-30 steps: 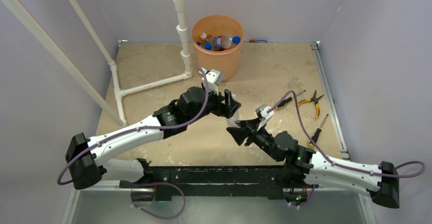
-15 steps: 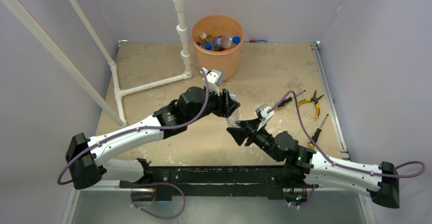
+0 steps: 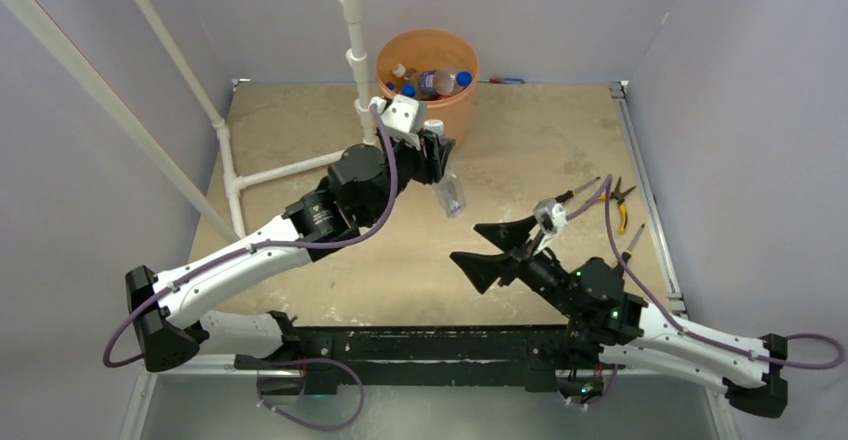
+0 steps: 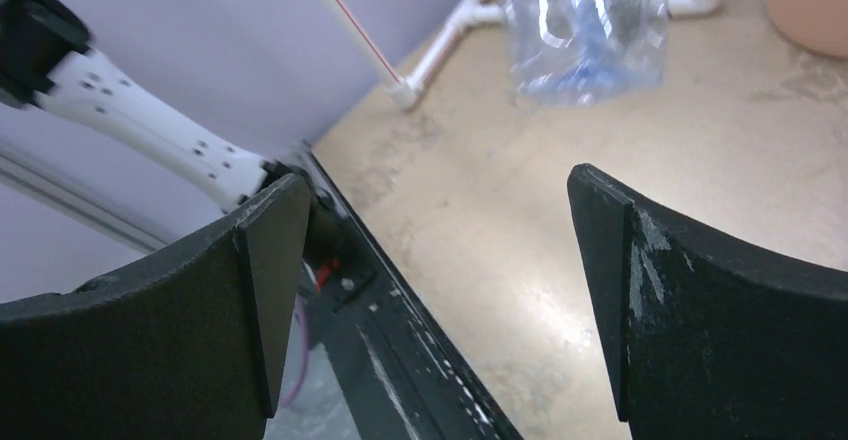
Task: Put the plastic bottles in the bin
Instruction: Pick up the plastic bottle at the center of the board.
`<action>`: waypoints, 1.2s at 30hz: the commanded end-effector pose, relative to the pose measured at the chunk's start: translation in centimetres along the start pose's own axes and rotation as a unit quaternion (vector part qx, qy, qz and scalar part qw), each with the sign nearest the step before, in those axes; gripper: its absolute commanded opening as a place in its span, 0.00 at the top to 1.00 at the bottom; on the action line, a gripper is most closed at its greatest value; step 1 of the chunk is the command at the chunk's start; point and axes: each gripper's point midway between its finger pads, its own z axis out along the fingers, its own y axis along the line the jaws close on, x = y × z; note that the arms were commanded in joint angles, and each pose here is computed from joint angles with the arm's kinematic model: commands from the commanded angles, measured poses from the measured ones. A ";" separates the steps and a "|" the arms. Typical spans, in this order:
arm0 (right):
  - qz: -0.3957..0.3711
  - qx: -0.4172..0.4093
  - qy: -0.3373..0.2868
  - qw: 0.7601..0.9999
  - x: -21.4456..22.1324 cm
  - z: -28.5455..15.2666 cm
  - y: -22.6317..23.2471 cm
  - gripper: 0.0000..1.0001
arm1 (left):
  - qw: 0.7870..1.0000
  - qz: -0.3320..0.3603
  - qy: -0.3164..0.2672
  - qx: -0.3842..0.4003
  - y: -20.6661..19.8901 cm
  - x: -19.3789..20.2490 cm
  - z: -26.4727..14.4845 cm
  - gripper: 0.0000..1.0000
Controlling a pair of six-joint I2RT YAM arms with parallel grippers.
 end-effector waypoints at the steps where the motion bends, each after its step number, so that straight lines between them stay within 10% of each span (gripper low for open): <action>1: 0.021 -0.038 -0.027 0.999 -3.2 -1.1 2.1 0.01 | 0.986 0.084 -0.125 -0.075 2.5 -8.0 0.1 1.00; 17: 0.045 -0.017 -0.012 0.999 0.9 -2.1 -0.4 0.11 | 0.875 0.344 -0.254 -0.226 3.2 -12.2 9.2 1.00; 36: 0.024 -0.025 0.019 0.999 2.6 -2.8 -0.7 0.10 | 0.872 0.356 -0.252 -0.224 7.1 -16.1 14.0 1.00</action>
